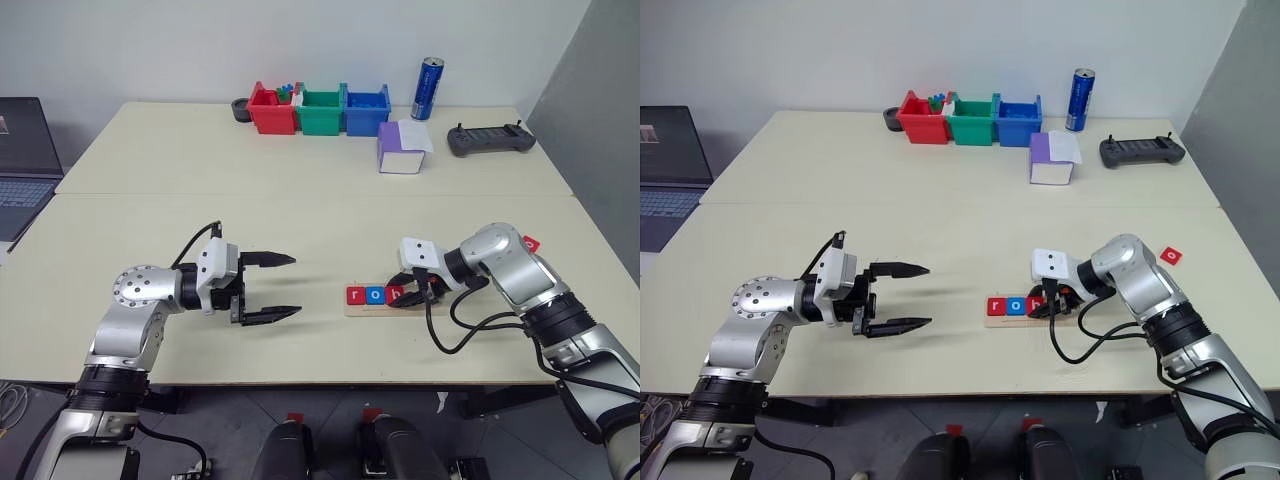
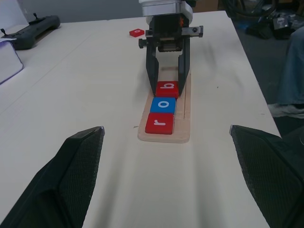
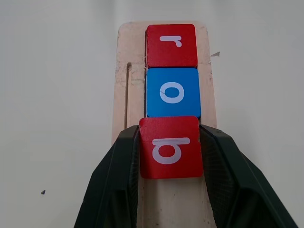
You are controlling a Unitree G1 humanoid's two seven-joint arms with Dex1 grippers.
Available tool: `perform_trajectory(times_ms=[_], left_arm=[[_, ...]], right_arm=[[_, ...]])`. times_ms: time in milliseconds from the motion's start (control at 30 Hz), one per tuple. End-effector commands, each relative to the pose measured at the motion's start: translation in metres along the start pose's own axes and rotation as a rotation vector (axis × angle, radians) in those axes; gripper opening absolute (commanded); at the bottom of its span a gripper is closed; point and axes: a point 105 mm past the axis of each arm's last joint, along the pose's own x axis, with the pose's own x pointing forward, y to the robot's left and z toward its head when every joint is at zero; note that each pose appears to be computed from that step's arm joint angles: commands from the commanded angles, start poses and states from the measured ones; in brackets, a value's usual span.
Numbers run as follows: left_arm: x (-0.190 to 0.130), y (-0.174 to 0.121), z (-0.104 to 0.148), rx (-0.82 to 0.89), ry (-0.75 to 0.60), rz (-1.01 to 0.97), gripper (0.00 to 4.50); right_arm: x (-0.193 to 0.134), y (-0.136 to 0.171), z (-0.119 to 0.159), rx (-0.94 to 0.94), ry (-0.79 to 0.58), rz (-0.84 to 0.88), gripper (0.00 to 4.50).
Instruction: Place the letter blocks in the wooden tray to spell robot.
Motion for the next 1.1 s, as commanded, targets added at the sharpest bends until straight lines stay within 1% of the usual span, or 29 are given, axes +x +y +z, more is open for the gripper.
perform_trajectory(times_ms=[33,167,333,400,467,500,633,800,933,1000,1100], left_arm=[[-0.004,0.002,0.008,0.043,-0.009,0.016,4.5],[-0.004,0.003,0.008,0.047,-0.005,0.02,4.5],[-0.006,0.003,0.008,0.05,-0.003,0.021,4.5],[-0.006,0.003,0.008,0.049,-0.002,0.022,4.5],[-0.007,0.003,0.007,0.048,-0.001,0.023,4.5],[-0.008,0.003,0.006,0.047,-0.001,0.023,4.5],[-0.009,0.003,0.003,0.044,-0.001,0.024,4.5],[-0.01,0.003,0.001,0.044,-0.001,0.024,4.5],[-0.01,0.003,0.0,0.043,0.0,0.022,4.5],[-0.01,0.002,0.0,0.044,-0.003,0.022,4.5],[-0.01,0.0,0.0,0.044,-0.002,0.018,4.5]], right_arm=[[-0.008,-0.006,0.006,-0.038,-0.002,-0.028,1.47],[-0.007,-0.004,0.01,-0.049,-0.011,-0.008,1.47],[-0.007,-0.007,0.01,-0.028,-0.011,-0.023,1.47],[-0.007,-0.008,0.01,-0.02,-0.014,-0.027,2.19],[-0.008,-0.009,0.011,-0.014,-0.019,-0.035,2.78],[-0.009,-0.01,0.011,-0.014,-0.02,-0.037,3.19],[-0.013,-0.012,0.013,-0.022,-0.021,-0.051,4.49],[-0.028,-0.009,0.022,-0.034,-0.049,-0.041,4.49],[-0.041,-0.007,0.021,-0.021,-0.054,-0.061,4.49],[-0.059,-0.006,0.012,0.015,-0.043,-0.091,4.49],[-0.095,-0.012,-0.004,0.098,-0.028,-0.211,4.49]])
